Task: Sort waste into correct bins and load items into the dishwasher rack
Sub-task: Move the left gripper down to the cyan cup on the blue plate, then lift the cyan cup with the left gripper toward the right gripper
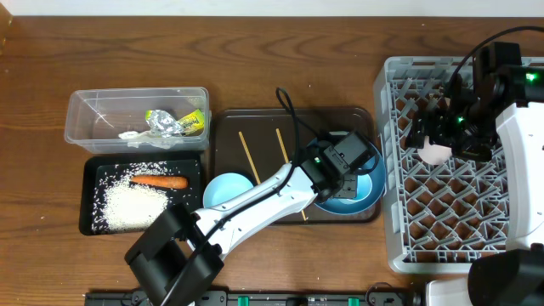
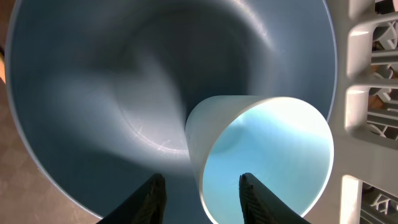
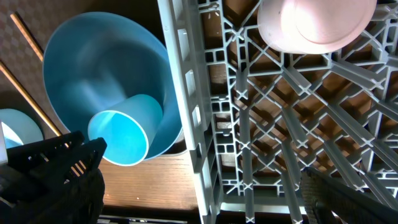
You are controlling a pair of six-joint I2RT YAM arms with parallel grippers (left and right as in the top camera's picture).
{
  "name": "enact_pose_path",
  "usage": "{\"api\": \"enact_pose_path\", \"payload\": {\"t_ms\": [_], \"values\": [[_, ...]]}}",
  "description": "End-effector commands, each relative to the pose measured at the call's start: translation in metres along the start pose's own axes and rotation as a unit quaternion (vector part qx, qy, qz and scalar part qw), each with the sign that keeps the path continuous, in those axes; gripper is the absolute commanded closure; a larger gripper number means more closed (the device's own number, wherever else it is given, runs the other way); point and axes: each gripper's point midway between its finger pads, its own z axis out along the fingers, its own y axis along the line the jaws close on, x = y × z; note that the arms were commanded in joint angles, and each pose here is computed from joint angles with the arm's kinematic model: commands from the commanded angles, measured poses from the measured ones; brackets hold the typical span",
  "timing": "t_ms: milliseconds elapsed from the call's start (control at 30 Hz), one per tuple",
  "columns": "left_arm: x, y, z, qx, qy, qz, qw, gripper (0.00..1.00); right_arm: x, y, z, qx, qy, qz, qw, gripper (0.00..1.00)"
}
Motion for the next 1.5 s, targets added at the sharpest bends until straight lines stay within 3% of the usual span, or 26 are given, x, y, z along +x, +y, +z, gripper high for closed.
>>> {"api": "enact_pose_path", "payload": {"t_ms": [0, 267, 367, 533, 667, 900, 1033, 1233, 1333, 1467], "values": [[0.005, 0.005, 0.012, -0.015, 0.008, -0.003, 1.0, 0.58, 0.0, -0.001, 0.001, 0.003, 0.001, -0.008, 1.0, 0.01], [0.007, 0.008, 0.018, -0.022, 0.014, -0.003, 1.0, 0.58, 0.0, -0.001, 0.001, 0.002, 0.0, -0.008, 1.0, 0.01], [0.008, 0.008, 0.018, -0.022, 0.015, -0.003, 1.0, 0.63, 0.0, -0.001, 0.001, 0.002, 0.0, -0.008, 1.0, 0.01], [0.006, 0.006, 0.014, -0.018, 0.01, -0.003, 1.0, 0.87, 0.0, -0.001, 0.001, 0.003, 0.0, -0.008, 1.0, 0.01], [0.004, 0.007, 0.014, -0.018, 0.01, -0.005, 1.0, 0.93, 0.0, -0.001, 0.001, 0.002, 0.0, -0.008, 1.0, 0.01], [-0.016, 0.02, -0.002, -0.014, -0.007, -0.029, 0.999, 0.94, -0.001, -0.001, 0.001, 0.002, -0.003, -0.009, 1.0, 0.01], [-0.042, 0.035, -0.044, 0.007, -0.039, -0.056, 0.998, 0.94, 0.001, -0.001, 0.001, 0.003, 0.002, -0.008, 1.0, 0.01], [-0.075, 0.039, -0.141, 0.118, -0.112, -0.002, 0.987, 0.94, 0.009, -0.001, 0.001, 0.002, 0.018, -0.015, 1.0, 0.01], [-0.079, 0.034, -0.197, 0.218, -0.134, 0.025, 0.966, 0.94, 0.012, 0.004, 0.001, -0.015, 0.023, -0.035, 0.999, 0.01], [-0.07, 0.03, -0.249, 0.337, -0.126, 0.057, 0.931, 0.94, 0.014, 0.045, -0.005, -0.137, 0.012, -0.134, 0.981, 0.01]]}}
